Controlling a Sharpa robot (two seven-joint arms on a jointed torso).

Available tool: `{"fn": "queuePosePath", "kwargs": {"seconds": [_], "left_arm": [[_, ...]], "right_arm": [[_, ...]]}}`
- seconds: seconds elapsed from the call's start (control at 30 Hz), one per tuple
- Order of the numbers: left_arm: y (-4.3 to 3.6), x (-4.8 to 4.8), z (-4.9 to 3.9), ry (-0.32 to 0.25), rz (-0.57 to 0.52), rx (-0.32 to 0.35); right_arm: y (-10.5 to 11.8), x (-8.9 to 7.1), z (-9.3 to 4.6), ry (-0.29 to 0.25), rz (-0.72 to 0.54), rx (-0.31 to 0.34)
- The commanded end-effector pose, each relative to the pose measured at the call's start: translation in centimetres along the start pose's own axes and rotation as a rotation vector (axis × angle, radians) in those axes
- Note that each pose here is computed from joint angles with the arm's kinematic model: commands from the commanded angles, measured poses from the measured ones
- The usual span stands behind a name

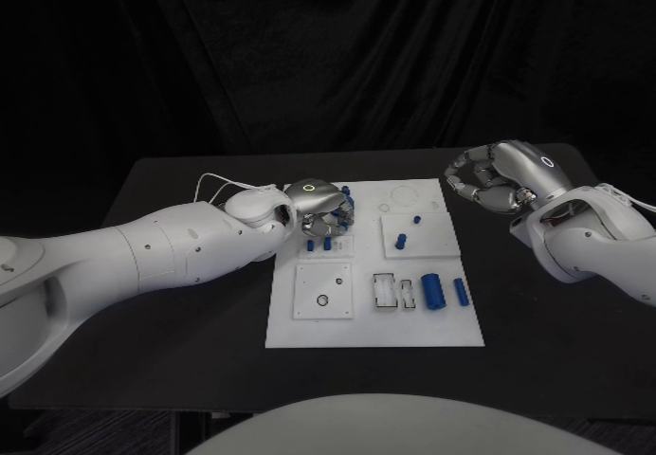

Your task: Assemble the parts on the task board

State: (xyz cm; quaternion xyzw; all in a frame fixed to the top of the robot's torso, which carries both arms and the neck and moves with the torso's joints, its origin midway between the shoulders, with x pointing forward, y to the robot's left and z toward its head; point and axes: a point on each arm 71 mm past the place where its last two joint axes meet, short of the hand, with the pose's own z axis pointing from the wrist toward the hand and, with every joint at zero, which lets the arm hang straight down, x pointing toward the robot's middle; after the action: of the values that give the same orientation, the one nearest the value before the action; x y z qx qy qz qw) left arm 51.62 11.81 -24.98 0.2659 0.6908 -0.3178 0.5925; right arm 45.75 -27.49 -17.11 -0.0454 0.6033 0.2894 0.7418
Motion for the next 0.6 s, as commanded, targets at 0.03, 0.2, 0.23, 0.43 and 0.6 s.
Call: {"fn": "queuePosePath", "kwargs": {"seconds": [0.03,0.2,0.23,0.43,0.6], "left_arm": [[-0.60,-1.30,-0.42,-0.111,0.020,0.051],[-0.49,-2.77,-1.51,-0.143,0.026,0.058],[-0.44,-3.00,-1.76,-0.143,0.025,0.057],[0.15,-3.58,-3.45,-0.126,0.017,0.031],[1.00,-3.23,-4.31,-0.088,0.012,-0.003]], "right_arm": [[-0.1,0.0,-0.1,-0.005,-0.001,0.006],[-0.2,-0.1,-0.2,-0.003,-0.003,0.010],[-0.2,-0.1,-0.2,-0.003,-0.003,0.011],[-0.4,0.0,-0.2,0.004,-0.005,0.015],[-0.5,0.2,-0.4,0.014,-0.004,0.019]]}}
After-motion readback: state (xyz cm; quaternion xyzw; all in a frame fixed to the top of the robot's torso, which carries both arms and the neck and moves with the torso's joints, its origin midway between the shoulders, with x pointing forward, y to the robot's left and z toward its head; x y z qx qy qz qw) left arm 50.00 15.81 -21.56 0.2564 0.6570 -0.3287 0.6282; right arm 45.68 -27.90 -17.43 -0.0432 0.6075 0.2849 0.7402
